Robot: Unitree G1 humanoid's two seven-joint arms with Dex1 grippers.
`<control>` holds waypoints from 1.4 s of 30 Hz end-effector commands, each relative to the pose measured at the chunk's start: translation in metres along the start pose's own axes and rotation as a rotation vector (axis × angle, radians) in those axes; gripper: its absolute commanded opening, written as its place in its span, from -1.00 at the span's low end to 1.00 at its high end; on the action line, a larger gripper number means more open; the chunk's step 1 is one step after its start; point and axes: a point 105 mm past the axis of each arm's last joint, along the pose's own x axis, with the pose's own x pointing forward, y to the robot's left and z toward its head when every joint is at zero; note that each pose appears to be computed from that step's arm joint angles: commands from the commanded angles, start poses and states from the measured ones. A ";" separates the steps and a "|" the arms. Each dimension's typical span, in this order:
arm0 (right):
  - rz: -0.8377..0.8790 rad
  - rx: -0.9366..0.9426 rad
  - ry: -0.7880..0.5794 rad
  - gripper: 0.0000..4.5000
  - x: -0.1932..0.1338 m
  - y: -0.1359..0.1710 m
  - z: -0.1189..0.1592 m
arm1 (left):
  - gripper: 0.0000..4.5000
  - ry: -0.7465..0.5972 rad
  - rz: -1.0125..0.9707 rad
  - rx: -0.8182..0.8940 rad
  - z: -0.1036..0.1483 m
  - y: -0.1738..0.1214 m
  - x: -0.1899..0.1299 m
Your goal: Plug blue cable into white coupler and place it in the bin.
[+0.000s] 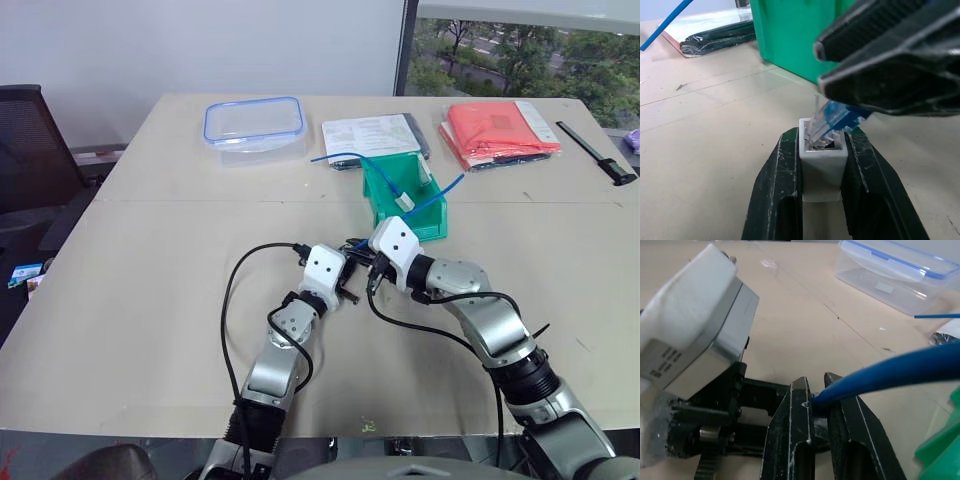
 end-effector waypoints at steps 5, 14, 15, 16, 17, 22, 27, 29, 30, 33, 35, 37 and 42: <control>0.008 -0.037 0.047 -1.00 0.002 0.002 0.000 | -0.82 0.036 -0.033 -0.010 -0.010 -0.011 0.001; 0.038 0.032 0.033 -1.00 0.023 0.010 0.008 | -0.82 0.035 -0.039 -0.009 -0.010 -0.012 -0.001; 0.040 0.044 0.034 -1.00 0.025 0.011 0.008 | -0.82 0.035 -0.034 -0.009 -0.010 -0.011 -0.002; 0.044 0.049 0.039 -1.00 0.027 0.012 0.006 | -0.82 0.034 -0.030 -0.009 -0.010 -0.011 -0.002; 0.048 0.055 0.058 -1.00 0.028 0.013 0.002 | -0.82 0.034 -0.025 -0.011 -0.010 -0.010 -0.003; 0.093 0.128 0.233 -1.00 0.025 0.024 -0.038 | -0.82 0.035 -0.012 -0.019 -0.011 -0.008 -0.004; 0.088 0.151 0.327 -1.00 0.021 0.027 -0.061 | -0.82 0.035 -0.004 -0.028 -0.011 -0.007 -0.004; 0.076 0.157 0.327 -1.00 0.020 0.026 -0.062 | -0.82 0.038 0.000 -0.037 -0.012 -0.006 -0.005; 0.074 0.160 0.331 -1.00 0.020 0.026 -0.063 | -0.82 0.040 -0.002 -0.041 -0.012 -0.007 -0.005; 0.064 0.166 0.353 -1.00 0.018 0.026 -0.072 | -0.82 0.040 -0.010 -0.048 -0.013 -0.008 -0.004; 0.043 0.184 0.377 -1.00 0.014 0.026 -0.081 | -0.82 0.038 -0.011 -0.050 -0.012 -0.008 -0.004; 0.027 0.185 0.399 -1.00 0.009 0.024 -0.088 | -0.82 0.036 -0.011 -0.053 -0.012 -0.007 -0.005; 0.003 0.181 0.389 -1.00 0.012 0.019 -0.088 | -0.82 0.034 -0.043 -0.053 -0.011 -0.011 -0.005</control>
